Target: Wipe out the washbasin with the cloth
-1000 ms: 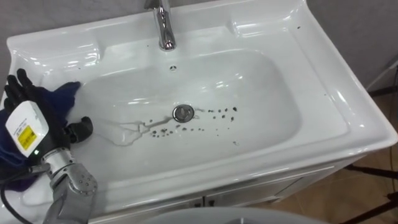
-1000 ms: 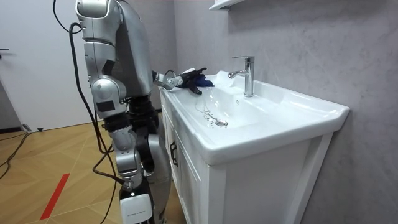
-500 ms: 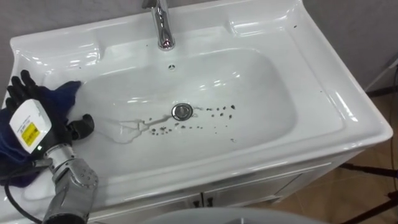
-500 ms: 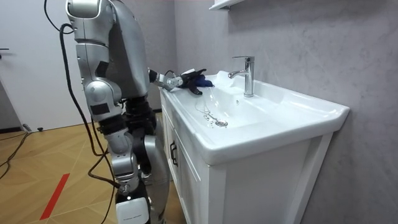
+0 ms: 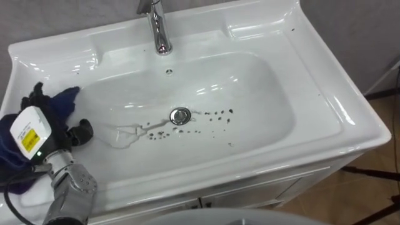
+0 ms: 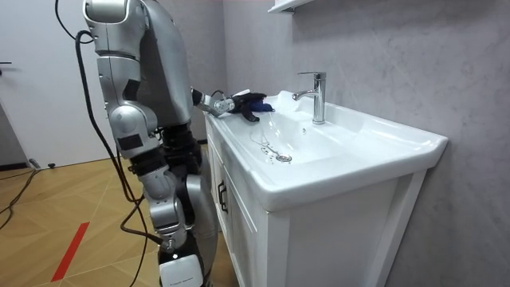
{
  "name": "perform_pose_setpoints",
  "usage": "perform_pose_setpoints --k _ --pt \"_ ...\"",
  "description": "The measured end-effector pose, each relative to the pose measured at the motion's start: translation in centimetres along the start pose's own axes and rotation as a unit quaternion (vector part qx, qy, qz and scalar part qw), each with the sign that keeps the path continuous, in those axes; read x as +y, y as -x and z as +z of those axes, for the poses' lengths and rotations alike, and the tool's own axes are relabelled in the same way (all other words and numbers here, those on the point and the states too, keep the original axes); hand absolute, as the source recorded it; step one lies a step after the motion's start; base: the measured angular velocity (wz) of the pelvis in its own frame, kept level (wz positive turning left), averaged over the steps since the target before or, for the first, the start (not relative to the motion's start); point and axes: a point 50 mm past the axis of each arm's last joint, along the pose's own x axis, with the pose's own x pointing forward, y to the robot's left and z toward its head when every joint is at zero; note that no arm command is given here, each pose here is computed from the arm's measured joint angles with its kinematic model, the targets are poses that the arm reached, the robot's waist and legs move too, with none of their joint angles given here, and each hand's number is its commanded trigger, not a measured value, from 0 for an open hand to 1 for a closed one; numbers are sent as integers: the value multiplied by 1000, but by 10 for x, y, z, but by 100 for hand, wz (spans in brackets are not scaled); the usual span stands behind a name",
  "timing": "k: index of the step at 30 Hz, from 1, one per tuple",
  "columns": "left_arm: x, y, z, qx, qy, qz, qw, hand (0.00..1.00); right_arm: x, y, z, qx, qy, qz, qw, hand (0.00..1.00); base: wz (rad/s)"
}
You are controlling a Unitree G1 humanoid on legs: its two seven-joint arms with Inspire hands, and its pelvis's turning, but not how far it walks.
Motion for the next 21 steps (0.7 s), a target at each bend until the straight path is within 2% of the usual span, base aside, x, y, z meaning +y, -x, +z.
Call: perform_pose_setpoints --k 5,21 --pt "6 -6 -1 -12 -17 12 1000 100 -1 0 3 -3 -5 4 1000 0 6" --pt "9 -9 -9 20 -12 23 999 100 -3 0 4 -5 -2 2 1000 0 0"
